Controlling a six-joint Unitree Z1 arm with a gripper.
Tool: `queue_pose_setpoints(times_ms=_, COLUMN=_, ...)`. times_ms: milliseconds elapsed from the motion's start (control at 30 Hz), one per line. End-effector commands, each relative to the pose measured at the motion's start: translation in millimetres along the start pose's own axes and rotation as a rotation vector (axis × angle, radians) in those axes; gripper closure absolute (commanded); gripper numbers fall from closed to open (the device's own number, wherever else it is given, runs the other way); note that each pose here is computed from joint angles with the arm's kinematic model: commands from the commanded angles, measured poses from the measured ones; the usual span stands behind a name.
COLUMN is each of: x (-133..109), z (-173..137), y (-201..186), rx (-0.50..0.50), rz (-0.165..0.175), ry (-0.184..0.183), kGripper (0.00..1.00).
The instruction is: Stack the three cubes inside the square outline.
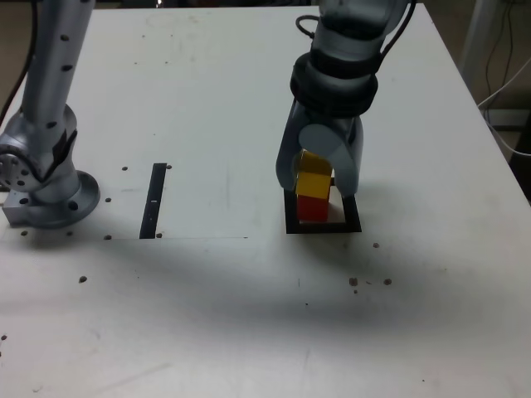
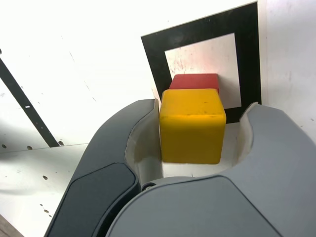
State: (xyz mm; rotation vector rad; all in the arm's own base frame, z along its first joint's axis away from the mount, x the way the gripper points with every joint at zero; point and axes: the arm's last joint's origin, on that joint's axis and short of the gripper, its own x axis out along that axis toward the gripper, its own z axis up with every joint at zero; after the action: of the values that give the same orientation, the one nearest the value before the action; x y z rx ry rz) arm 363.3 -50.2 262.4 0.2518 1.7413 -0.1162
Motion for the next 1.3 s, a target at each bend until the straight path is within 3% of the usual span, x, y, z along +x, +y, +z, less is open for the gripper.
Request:
queue_pose_setpoints(times_ms=0, x=-7, z=-5, y=4, rx=-0.01, rz=0.004, ry=-0.02, kGripper=0.0)
queue_pose_setpoints(times_ms=267, x=-23, z=-25, y=36, rx=-0.049, rz=0.017, ry=-0.051, kGripper=0.0)
queue_pose_setpoints(times_ms=500, x=-30, z=-41, y=114, rx=-0.097, rz=0.024, ry=-0.096, kGripper=0.0)
queue_pose_setpoints(times_ms=667, x=-22, z=-38, y=183, rx=-0.056, rz=0.043, ry=-0.121, kGripper=0.0)
queue_pose_setpoints(times_ms=900, x=-15, z=-42, y=237, rx=-0.051, rz=0.122, ry=-0.143, kGripper=0.0)
queue_pose_setpoints(times_ms=1000, x=-7, z=-45, y=255, rx=-0.063, rz=0.129, ry=-0.131, kGripper=0.0)
queue_pose_setpoints(times_ms=1267, x=28, z=-42, y=276, rx=-0.036, rz=0.074, ry=-0.049, kGripper=0.01)
